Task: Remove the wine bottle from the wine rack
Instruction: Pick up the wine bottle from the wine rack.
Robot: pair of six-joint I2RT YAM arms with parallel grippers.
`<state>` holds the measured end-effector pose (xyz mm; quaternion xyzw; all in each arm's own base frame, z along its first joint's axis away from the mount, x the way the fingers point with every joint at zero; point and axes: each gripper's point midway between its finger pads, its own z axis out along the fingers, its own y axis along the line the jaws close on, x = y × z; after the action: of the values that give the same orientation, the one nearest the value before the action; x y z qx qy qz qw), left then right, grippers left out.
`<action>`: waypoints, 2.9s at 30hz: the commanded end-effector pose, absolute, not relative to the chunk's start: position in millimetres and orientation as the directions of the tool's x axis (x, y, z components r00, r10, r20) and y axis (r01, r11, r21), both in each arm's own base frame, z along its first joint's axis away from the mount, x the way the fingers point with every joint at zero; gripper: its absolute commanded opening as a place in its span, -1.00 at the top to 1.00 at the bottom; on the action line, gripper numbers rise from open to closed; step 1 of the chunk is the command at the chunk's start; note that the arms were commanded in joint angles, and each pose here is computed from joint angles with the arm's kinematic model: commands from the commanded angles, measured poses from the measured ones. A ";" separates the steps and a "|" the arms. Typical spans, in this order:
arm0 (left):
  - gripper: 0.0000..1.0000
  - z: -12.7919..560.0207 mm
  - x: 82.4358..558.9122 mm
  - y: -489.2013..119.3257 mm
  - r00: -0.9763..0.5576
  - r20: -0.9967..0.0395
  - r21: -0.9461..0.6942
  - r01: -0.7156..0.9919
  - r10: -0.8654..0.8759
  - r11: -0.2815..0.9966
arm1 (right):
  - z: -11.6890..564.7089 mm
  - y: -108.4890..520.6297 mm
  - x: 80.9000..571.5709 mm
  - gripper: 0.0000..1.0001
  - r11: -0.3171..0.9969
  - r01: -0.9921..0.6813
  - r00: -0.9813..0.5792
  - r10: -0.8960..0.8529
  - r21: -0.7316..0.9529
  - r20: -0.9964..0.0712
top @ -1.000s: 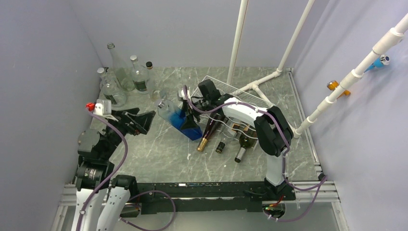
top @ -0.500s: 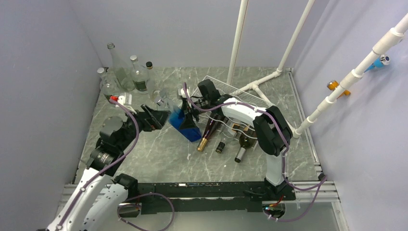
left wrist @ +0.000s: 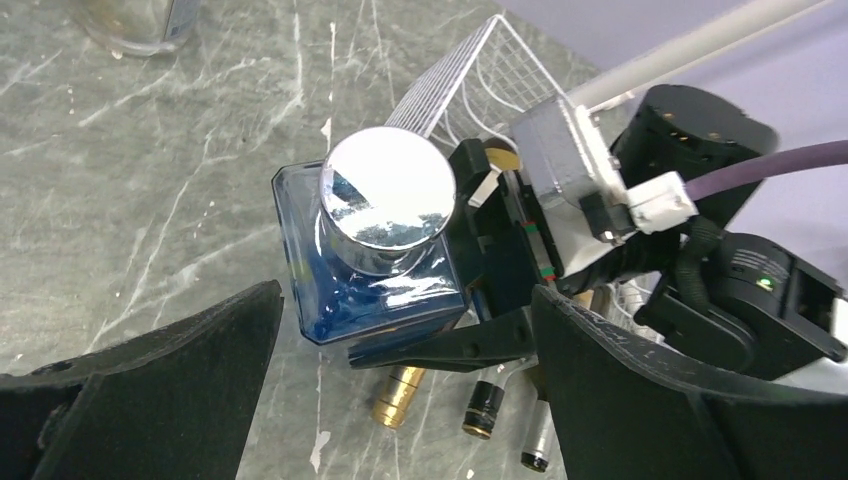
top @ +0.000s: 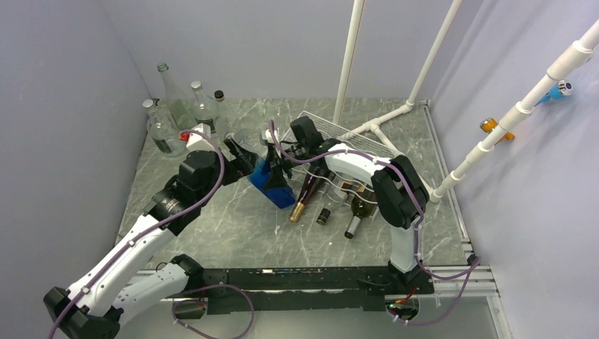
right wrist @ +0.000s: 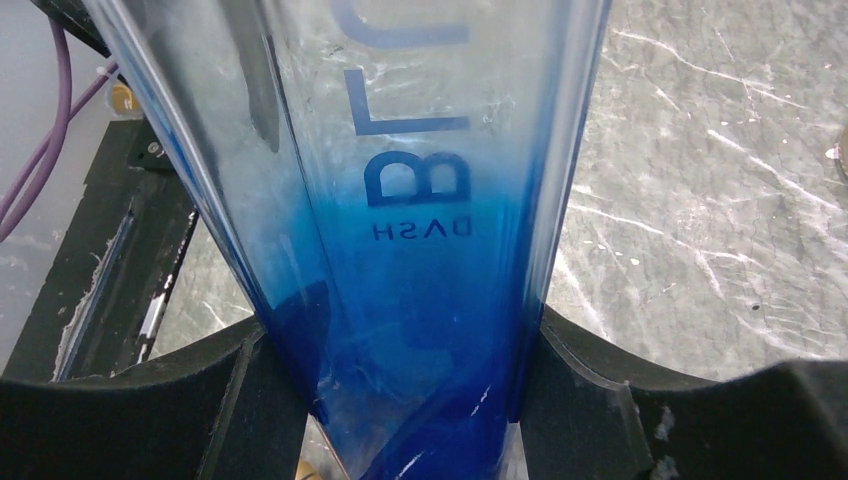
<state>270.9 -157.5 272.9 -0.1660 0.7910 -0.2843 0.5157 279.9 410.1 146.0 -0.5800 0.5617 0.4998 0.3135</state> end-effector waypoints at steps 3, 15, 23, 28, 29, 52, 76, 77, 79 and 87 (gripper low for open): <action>-0.99 282.1 283.1 -164.5 -0.373 -0.717 -0.630 -0.015 -0.589 0.776 | 191.1 419.4 278.4 1.00 -0.264 -0.961 -0.031 -0.206 0.086 -0.978; -0.93 272.2 299.2 -174.7 -0.336 -0.745 -0.594 -0.060 -0.576 0.802 | 193.0 419.2 276.8 1.00 -0.265 -0.959 -0.041 -0.201 0.095 -0.979; -0.88 267.0 300.8 -173.1 -0.325 -0.754 -0.580 -0.079 -0.571 0.811 | 194.0 419.3 276.8 1.00 -0.266 -0.959 -0.044 -0.199 0.097 -0.979; -0.81 265.0 302.9 -173.4 -0.318 -0.758 -0.576 -0.080 -0.569 0.813 | 194.9 419.2 276.8 1.00 -0.265 -0.959 -0.045 -0.198 0.098 -0.979; -0.80 264.7 303.4 -173.5 -0.318 -0.758 -0.576 -0.081 -0.569 0.813 | 194.9 419.2 276.5 1.00 -0.267 -0.959 -0.045 -0.197 0.098 -0.979; 1.00 260.7 310.2 -183.8 -0.343 -0.787 -0.529 -0.054 -0.513 0.847 | 195.5 419.8 274.6 1.00 -0.266 -0.959 -0.047 -0.192 0.098 -0.980; 1.00 307.7 300.0 -177.5 -0.206 -0.836 -0.537 0.119 -0.508 0.835 | 202.6 418.9 271.4 -0.53 -0.239 -0.955 -0.115 -0.246 0.175 -0.962; 1.00 309.3 299.3 -176.7 -0.201 -0.837 -0.536 0.122 -0.508 0.835 | 204.1 419.0 271.4 -0.56 -0.241 -0.954 -0.116 -0.251 0.178 -0.961; 1.00 312.5 297.9 -175.2 -0.190 -0.840 -0.535 0.131 -0.509 0.834 | 208.4 419.0 270.8 -0.62 -0.248 -0.952 -0.114 -0.251 0.178 -0.961; 1.00 321.8 293.8 -169.3 -0.164 -0.846 -0.530 0.142 -0.508 0.836 | 216.8 417.1 274.5 -0.85 -0.225 -0.959 -0.107 -0.270 0.171 -0.957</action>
<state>290.5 -165.6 247.1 -0.0972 0.7990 -0.1788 0.5659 275.4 419.9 177.5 -0.5701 0.5533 0.5250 0.3054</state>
